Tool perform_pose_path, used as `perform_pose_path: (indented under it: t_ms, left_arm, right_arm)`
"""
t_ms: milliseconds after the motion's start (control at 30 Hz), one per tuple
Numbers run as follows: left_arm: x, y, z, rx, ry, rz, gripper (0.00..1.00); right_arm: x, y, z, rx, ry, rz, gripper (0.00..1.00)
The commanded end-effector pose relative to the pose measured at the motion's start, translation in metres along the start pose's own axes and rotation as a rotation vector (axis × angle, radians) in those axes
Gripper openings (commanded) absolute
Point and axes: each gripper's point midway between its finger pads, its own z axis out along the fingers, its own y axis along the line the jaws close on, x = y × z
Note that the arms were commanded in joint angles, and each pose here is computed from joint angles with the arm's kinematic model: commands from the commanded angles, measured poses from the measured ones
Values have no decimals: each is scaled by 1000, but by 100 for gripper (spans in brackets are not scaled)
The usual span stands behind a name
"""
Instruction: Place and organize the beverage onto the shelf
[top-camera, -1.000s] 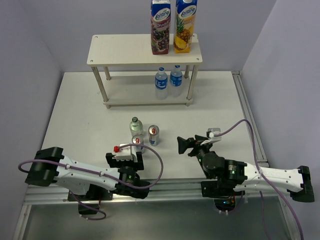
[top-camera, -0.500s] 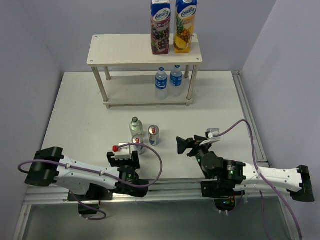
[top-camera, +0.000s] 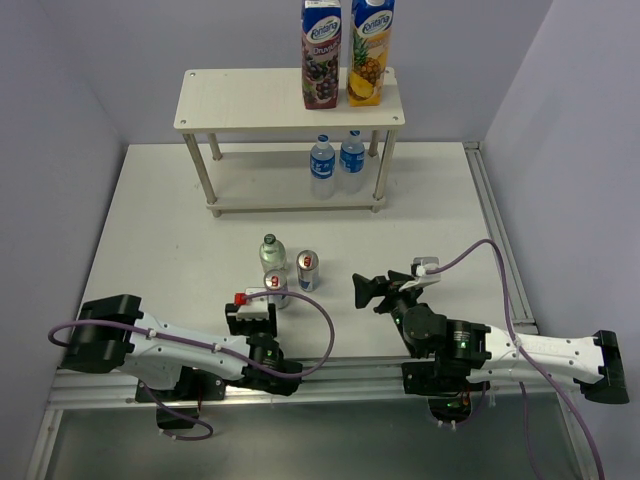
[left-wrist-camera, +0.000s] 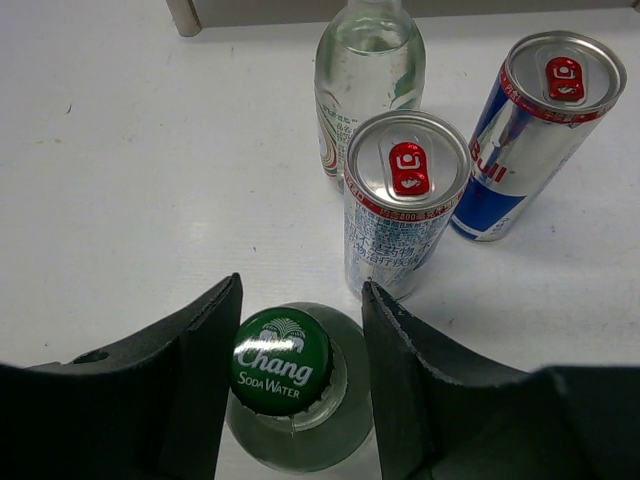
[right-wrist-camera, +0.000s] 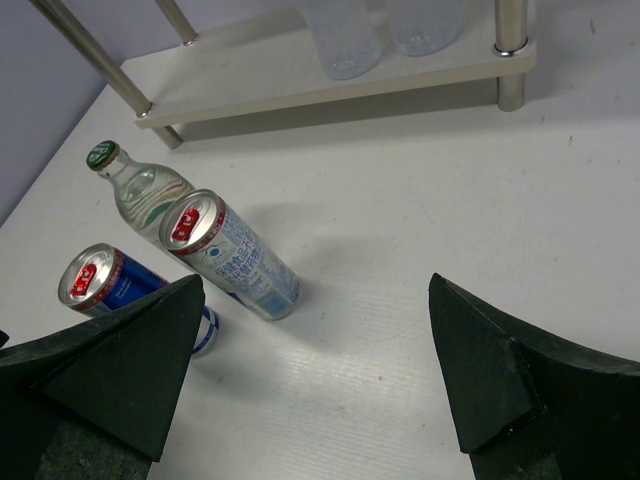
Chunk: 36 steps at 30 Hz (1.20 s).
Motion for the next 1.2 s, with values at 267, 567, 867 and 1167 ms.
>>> perform_pose_path:
  t_ms: [267,567,867,1167]
  left_arm:
    - [-35,-14,-5,29,-3,-315,0]
    - [-86,-8,-9,71,-50,-367,0]
    - [-115,3,-8,66,-86,-352,0]
    - [-192,26,-10,23,-178,-334,0]
  right_arm:
    - [-1,0,1,9,-22,22,100]
    - [-1,1,1,9,-25,22,100]
    - [-2,0,1,9,-28,32,100]
    - [-3,0,1,7,-30,30,100]
